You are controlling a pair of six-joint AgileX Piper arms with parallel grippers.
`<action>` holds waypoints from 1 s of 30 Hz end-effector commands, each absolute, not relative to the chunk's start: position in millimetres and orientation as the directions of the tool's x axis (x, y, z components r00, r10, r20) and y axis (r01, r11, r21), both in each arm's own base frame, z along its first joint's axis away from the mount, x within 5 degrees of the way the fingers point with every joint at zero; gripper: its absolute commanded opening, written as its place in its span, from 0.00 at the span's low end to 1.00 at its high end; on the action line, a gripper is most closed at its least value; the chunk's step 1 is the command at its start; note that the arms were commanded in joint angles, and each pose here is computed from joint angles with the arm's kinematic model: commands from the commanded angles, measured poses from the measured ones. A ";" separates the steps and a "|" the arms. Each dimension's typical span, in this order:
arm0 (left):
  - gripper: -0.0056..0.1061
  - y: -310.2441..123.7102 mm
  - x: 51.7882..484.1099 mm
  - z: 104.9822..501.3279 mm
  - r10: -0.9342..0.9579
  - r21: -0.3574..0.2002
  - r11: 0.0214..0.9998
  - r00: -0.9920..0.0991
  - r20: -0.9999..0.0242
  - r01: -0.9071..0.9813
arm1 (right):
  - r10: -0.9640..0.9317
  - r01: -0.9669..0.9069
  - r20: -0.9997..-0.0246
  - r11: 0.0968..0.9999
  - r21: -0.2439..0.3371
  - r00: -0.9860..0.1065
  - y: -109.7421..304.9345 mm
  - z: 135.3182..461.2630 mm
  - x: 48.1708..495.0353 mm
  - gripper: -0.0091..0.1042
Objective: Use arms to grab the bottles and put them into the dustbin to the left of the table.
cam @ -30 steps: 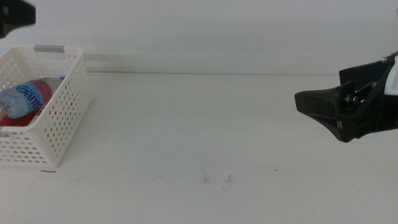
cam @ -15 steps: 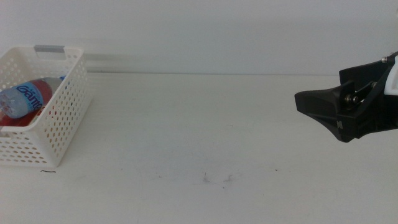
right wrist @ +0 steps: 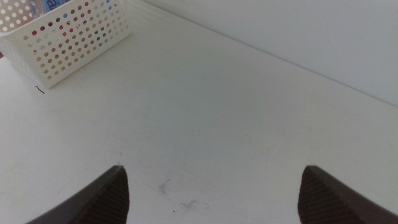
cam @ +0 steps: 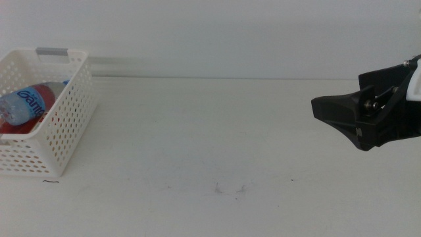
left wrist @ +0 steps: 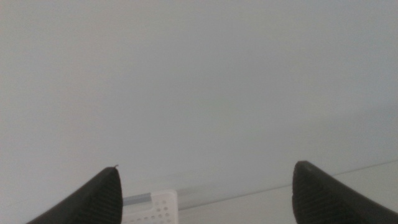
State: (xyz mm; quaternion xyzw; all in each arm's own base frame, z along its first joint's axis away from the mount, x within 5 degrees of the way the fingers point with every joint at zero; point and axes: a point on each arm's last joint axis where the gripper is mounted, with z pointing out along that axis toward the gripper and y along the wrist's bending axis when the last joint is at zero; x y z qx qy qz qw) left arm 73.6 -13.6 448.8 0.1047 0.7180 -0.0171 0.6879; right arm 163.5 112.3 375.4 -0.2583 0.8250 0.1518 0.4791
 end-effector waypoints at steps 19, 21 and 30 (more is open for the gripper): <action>0.89 -8.9 75.0 446.8 0.159 0.155 0.980 -0.029 -0.987 0.124 | -0.281 -0.573 -0.874 0.820 -0.004 -0.396 110.9 373.0 161.6 0.74; 0.89 -9.5 77.1 440.2 0.150 0.149 0.981 -0.002 -0.989 0.123 | -0.271 -0.563 -0.897 0.826 -0.030 -0.350 105.3 371.1 158.3 0.74; 0.89 -11.2 68.1 293.8 0.079 0.057 0.985 -0.135 -0.988 0.160 | -0.091 -0.216 -0.945 0.976 -0.022 -0.313 22.4 305.6 105.1 0.74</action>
